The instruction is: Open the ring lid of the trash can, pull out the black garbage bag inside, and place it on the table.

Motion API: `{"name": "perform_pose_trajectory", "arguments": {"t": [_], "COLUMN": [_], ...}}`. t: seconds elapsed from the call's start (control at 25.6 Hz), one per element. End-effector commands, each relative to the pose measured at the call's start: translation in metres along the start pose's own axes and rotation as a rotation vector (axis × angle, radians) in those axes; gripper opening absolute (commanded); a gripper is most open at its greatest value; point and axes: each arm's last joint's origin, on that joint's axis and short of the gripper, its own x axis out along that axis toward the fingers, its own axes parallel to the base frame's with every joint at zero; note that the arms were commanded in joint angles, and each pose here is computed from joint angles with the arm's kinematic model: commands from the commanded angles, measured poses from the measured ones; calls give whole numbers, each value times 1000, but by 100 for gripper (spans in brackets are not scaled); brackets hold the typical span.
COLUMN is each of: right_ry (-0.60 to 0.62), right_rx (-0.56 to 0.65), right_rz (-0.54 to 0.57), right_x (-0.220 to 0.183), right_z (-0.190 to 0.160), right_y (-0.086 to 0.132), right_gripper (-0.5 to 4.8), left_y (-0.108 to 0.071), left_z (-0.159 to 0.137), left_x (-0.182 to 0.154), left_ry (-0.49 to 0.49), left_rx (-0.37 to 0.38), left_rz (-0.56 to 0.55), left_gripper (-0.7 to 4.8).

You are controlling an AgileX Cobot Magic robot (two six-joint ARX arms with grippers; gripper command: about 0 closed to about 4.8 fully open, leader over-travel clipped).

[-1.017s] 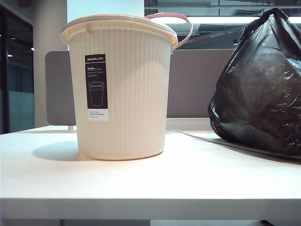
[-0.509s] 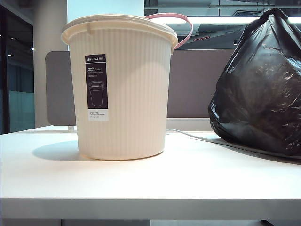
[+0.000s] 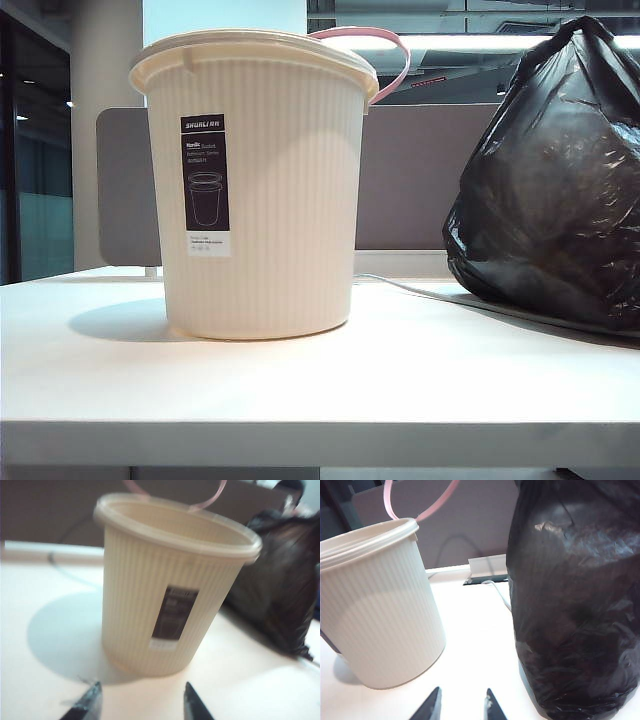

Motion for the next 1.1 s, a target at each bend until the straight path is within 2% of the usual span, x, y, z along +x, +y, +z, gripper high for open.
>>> {"name": "perform_pose_trajectory", "arguments": {"t": [0.04,0.12,0.16,0.2,0.39,0.55,0.59,0.63,0.86,0.94,1.1], "right_ry": [-36,-60,-79,-95,-180,-203,-208,-217,-224,-212,-154], "right_rx": [-6,-21,-46,-58,-79,-83,-84,-86,-105,-157,-254], "right_rz": [-38,-79,-80,-83,-66,-60,-59,-56,-58,-68,-94], "right_x": [0,2,3,4,13,21,22,24,29,29,30], "right_z": [2,1,1,1,-9,-24,-28,-32,-48,-49,-54], "right_y": [-1,-3,-4,-4,-10,-16,-18,-19,-25,-26,-28], "right_gripper": [110,97,82,80,79,69,41,-6,-5,-5,-5], "left_y": [4,5,6,7,10,14,16,18,23,26,26], "left_z": [-12,-14,-15,-15,-18,-30,-34,-40,-61,-70,-72], "left_x": [8,10,11,12,22,32,35,38,47,49,50], "left_ry": [24,22,7,-7,-113,-183,-192,-196,-216,-202,-174], "left_rx": [-40,-46,-43,-40,-18,0,2,2,10,16,82], "left_rz": [11,12,28,33,28,10,8,7,4,7,19], "left_gripper": [203,127,48,18,16,16,16,16,16,16,16]}}
